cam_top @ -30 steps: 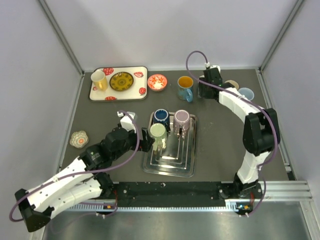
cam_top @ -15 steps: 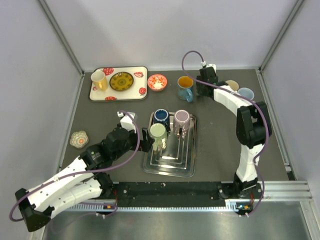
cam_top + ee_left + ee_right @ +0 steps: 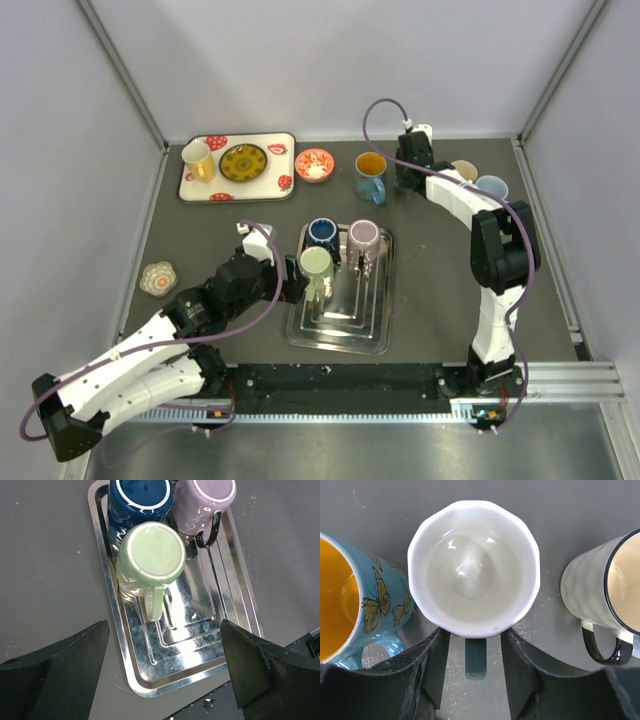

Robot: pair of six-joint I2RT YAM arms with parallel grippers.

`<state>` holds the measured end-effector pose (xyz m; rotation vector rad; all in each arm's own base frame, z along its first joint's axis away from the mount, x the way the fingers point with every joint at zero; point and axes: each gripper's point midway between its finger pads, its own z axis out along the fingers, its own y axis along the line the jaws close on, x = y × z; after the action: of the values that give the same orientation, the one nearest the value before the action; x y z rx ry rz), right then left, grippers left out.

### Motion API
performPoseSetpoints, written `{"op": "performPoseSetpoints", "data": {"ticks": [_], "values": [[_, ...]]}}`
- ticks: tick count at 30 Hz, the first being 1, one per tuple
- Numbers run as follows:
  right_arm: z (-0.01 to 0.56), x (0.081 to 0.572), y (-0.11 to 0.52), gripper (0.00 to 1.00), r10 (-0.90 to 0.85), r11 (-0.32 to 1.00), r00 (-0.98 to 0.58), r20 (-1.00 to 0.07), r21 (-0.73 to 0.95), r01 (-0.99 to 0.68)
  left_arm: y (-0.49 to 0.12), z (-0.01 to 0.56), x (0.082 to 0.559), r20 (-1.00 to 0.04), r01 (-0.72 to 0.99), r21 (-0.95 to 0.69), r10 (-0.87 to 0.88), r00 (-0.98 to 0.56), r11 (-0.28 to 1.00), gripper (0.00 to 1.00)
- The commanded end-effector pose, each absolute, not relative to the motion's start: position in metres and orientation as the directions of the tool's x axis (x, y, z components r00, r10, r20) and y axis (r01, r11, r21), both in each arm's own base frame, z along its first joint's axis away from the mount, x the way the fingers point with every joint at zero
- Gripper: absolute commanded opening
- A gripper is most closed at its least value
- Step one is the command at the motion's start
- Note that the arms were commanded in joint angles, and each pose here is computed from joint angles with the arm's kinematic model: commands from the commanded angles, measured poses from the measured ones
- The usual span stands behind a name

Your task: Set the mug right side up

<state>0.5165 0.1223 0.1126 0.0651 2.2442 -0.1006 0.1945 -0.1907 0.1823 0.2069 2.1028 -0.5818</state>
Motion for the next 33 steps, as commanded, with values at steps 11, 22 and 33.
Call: {"op": "performPoseSetpoints", "data": {"ticks": [11,22,33], "values": [[0.123,0.532,0.119,0.26,0.032,0.993,-0.583,-0.812,-0.039,0.109,-0.192,0.191,0.2,-0.833,0.353,-0.339,-0.104,-0.544,0.872,0.96],[0.121,0.524,0.113,0.0,0.027,0.991,-0.606,-0.795,-0.06,0.123,-0.193,0.19,0.198,-0.829,0.356,-0.349,-0.109,-0.548,0.867,0.95],[0.167,0.495,0.104,0.0,0.038,0.991,-0.56,-0.827,-0.04,0.127,-0.195,0.202,0.201,-0.834,0.348,-0.395,-0.173,-0.524,0.85,0.92]]}}
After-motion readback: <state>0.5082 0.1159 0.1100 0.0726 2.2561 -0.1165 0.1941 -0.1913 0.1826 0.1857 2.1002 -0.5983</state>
